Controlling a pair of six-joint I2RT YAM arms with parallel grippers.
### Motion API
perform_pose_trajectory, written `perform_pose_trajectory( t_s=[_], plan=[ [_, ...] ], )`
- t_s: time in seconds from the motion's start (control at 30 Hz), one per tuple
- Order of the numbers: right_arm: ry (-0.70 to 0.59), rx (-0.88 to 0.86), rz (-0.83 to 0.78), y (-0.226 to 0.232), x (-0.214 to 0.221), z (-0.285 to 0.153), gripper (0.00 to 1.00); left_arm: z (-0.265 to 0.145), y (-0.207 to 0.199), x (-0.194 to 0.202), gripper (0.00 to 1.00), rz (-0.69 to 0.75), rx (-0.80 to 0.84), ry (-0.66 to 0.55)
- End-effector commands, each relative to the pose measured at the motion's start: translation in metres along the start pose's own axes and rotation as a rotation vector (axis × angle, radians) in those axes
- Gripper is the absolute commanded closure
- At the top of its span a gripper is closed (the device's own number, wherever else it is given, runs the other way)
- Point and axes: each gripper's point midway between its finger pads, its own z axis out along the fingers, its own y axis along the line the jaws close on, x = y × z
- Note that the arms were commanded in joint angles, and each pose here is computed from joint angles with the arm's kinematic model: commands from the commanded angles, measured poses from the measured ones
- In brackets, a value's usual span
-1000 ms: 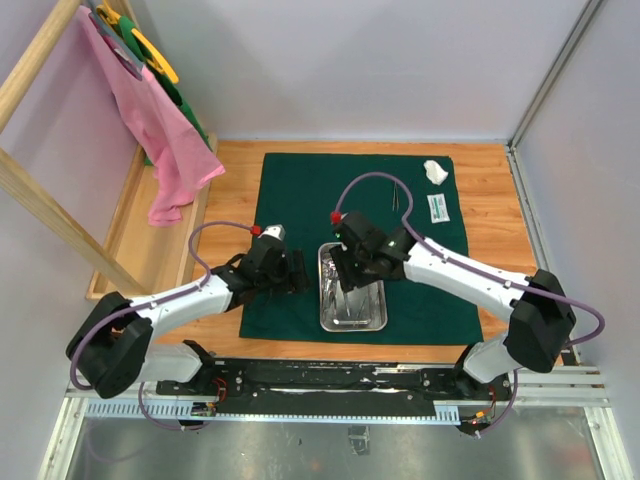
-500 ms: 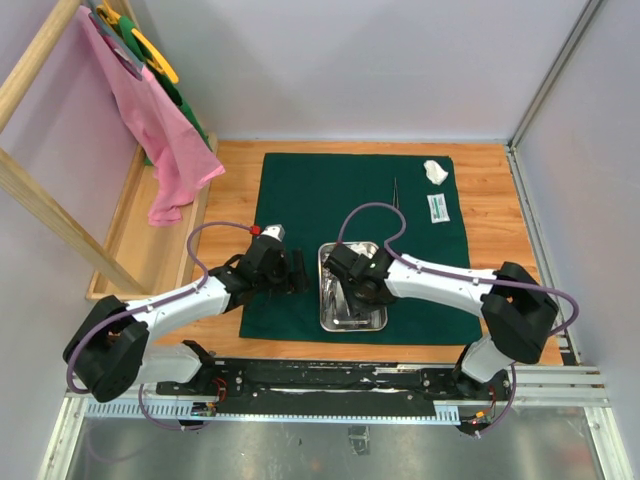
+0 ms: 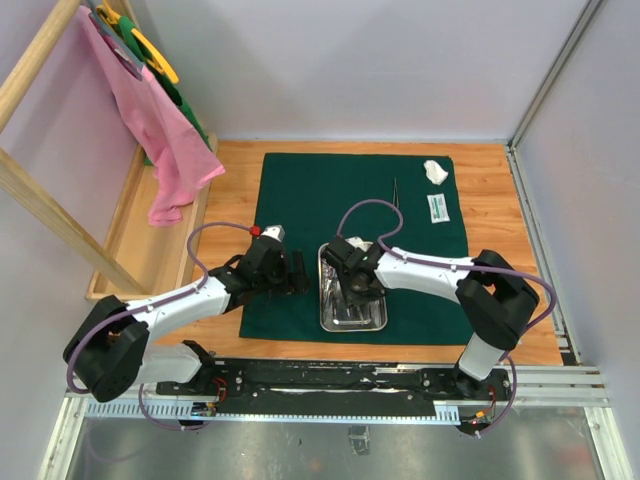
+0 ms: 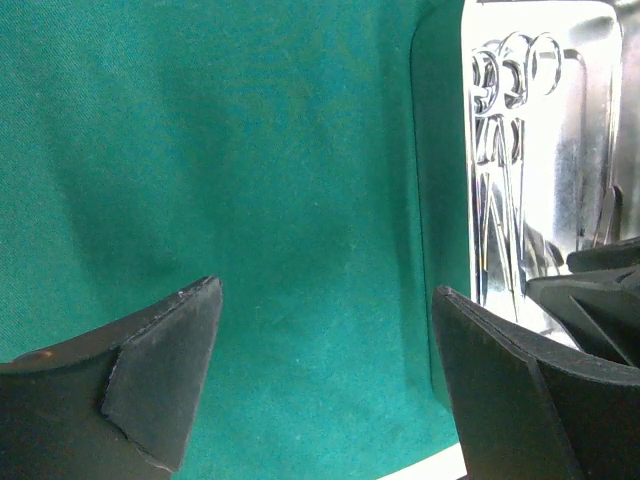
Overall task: Open and lay out the surgical kit
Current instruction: Pick up the medical item from the container.
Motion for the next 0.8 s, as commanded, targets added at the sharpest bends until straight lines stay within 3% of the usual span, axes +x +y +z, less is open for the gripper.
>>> perform_pose_trajectory(
  t_s=[0.0, 0.13, 0.37, 0.77],
  plan=[
    [0.029, 0.028, 0.014, -0.01, 0.01, 0.018, 0.63, 0.002, 0.001, 0.001, 0.1, 0.004, 0.006, 0.001],
    [0.038, 0.047, 0.013, -0.018, 0.015, 0.022, 0.73, 0.003, 0.001, 0.001, 0.1, 0.006, 0.004, 0.003],
    [-0.011, 0.083, -0.016, -0.026, -0.005, 0.006, 0.99, 0.004, -0.002, -0.001, 0.1, 0.004, 0.01, 0.001],
    [-0.19, 0.048, -0.033, -0.036, -0.065, -0.062, 0.99, -0.038, -0.024, -0.045, 0.1, -0.006, 0.073, -0.135]
  ],
)
